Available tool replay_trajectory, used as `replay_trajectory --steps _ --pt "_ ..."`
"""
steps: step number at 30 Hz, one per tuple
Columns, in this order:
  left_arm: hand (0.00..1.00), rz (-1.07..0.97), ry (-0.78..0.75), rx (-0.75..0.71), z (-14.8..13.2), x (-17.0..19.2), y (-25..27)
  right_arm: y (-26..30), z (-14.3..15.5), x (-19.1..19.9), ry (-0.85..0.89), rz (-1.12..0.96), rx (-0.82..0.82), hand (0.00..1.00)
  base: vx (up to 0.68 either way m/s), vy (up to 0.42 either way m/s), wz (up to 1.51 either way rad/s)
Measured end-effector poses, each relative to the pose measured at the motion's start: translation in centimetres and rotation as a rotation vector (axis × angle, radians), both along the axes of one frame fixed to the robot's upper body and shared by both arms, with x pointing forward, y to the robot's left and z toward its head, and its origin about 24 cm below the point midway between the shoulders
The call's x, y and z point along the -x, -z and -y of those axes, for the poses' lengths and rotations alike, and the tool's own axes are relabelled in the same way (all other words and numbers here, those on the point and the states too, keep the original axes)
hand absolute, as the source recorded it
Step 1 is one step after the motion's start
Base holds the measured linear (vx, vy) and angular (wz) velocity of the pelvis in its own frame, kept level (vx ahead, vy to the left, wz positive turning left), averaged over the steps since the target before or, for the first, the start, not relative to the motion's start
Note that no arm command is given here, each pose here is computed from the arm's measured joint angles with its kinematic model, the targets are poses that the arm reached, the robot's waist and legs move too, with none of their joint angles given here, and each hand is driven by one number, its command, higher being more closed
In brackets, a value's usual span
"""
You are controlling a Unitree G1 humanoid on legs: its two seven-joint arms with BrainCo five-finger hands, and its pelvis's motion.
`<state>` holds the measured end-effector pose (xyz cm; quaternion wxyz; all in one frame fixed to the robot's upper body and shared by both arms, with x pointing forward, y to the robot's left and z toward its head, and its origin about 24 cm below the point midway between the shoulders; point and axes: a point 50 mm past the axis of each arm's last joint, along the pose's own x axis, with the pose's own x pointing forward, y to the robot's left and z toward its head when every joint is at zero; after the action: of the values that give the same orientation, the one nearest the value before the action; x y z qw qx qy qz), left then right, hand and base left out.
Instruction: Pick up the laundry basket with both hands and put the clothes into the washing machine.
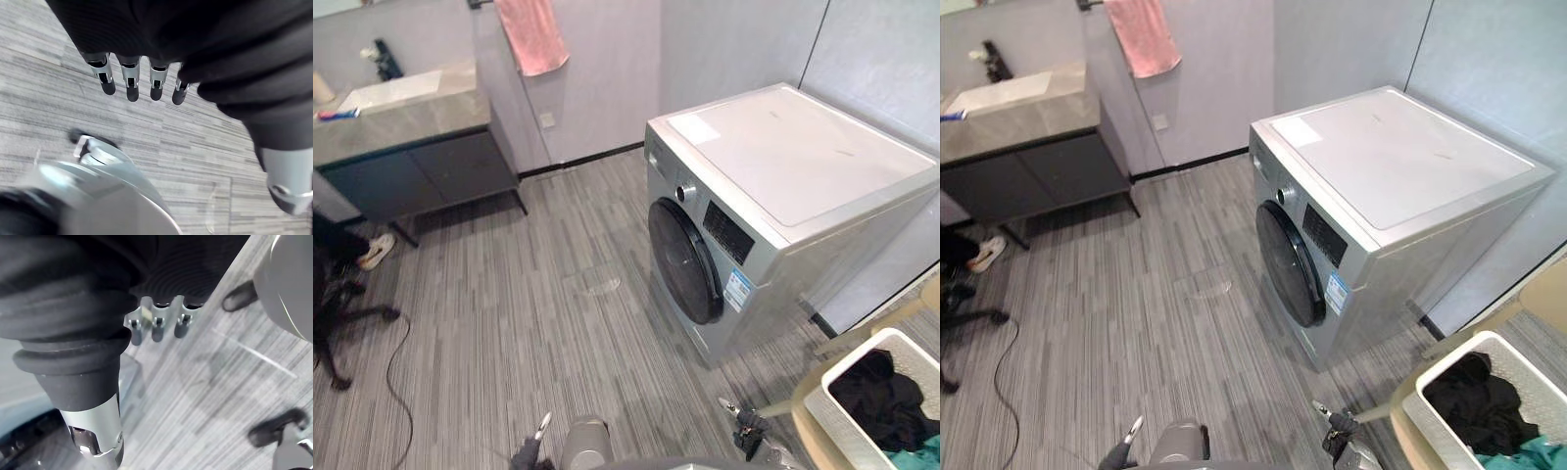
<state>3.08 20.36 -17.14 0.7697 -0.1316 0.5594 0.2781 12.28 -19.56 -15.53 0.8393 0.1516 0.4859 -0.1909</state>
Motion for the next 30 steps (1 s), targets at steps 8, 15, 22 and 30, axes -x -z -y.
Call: replay_trajectory --steps 8,15,22,30 --pt "0.00 -0.035 0.088 -0.036 -1.3 -0.1 -0.1 -3.3 -2.4 -6.1 -0.332 0.241 0.113 0.00 0.10 0.214 -0.26" --pt "0.00 -0.018 0.322 -0.054 -0.3 -1.7 -0.2 -8.0 0.1 -9.7 -0.518 0.448 0.331 0.00 -0.02 0.057 -0.28" --pt "0.00 -0.016 0.436 -0.105 -1.4 -2.8 -0.5 -12.4 0.1 -16.4 -0.620 0.576 0.438 0.00 -0.13 -0.036 -0.05" --pt "0.00 0.036 0.454 -0.134 -1.2 -4.9 -0.9 -18.6 4.0 -22.4 -0.488 0.628 0.593 0.00 -0.08 -0.008 0.20"
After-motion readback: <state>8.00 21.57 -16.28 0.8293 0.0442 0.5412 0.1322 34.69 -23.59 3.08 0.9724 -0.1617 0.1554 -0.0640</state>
